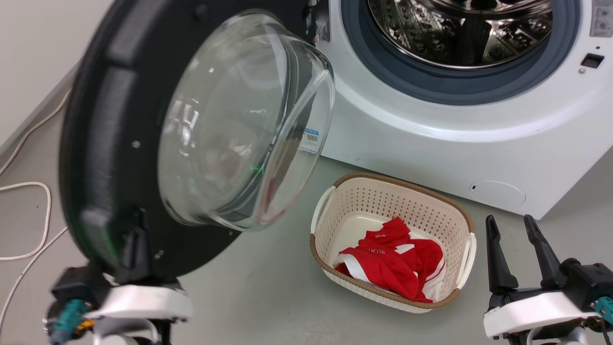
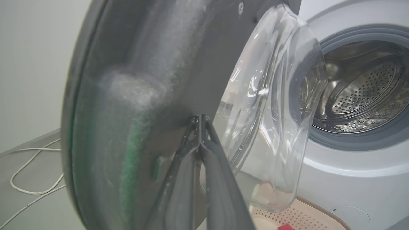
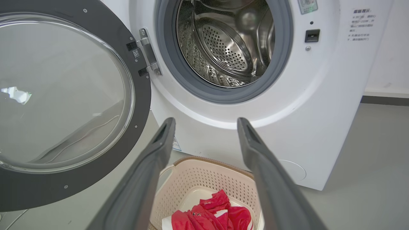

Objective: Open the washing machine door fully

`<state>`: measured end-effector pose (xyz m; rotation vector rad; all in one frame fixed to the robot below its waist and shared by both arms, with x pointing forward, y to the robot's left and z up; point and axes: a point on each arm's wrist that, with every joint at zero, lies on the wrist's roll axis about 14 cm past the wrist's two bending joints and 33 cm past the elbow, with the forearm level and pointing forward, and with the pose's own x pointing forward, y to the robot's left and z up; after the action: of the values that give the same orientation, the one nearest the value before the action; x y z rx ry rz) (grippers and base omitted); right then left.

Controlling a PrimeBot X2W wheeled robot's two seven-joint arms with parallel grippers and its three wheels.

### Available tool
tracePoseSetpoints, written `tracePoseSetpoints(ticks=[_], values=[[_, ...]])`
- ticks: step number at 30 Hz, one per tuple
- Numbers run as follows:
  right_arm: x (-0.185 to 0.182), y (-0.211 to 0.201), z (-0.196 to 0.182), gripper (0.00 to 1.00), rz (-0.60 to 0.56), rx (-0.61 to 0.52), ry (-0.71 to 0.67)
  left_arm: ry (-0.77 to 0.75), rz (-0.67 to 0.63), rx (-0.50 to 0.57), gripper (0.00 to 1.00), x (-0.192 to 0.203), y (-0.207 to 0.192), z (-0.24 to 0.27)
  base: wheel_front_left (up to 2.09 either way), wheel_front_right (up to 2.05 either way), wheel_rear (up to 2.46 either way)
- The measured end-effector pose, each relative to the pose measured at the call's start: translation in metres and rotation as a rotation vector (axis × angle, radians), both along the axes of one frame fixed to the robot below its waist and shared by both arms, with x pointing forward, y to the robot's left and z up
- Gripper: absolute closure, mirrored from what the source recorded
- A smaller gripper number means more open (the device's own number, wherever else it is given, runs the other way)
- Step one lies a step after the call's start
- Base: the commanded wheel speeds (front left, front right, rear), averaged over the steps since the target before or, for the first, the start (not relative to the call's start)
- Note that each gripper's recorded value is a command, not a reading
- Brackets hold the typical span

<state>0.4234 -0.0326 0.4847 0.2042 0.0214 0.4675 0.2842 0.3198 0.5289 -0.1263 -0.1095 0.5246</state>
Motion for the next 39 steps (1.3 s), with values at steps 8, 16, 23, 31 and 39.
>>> tracePoseSetpoints(ticks=[8,16,23,31,39], values=[[0.009,0.000,-0.006,0.00,-0.003,-0.011,0.013,-0.038,0.084,0.030,1.00,0.006,0.051,0.014,0.00,0.00,0.00],[0.013,0.002,-0.011,0.00,0.003,-0.020,0.023,-0.031,0.130,0.037,1.00,0.011,0.089,0.013,0.00,0.00,0.00],[0.017,0.004,-0.012,0.00,0.004,-0.017,0.021,-0.011,0.171,0.042,1.00,0.016,0.117,0.012,0.00,0.00,0.00],[0.017,0.000,-0.010,0.00,-0.006,-0.016,0.016,-0.002,0.190,0.063,1.00,0.018,0.132,0.014,0.00,0.00,0.00],[0.010,-0.007,0.001,0.00,-0.028,0.000,-0.013,-0.005,0.134,0.113,1.00,0.013,0.103,0.014,0.00,0.00,0.00]])
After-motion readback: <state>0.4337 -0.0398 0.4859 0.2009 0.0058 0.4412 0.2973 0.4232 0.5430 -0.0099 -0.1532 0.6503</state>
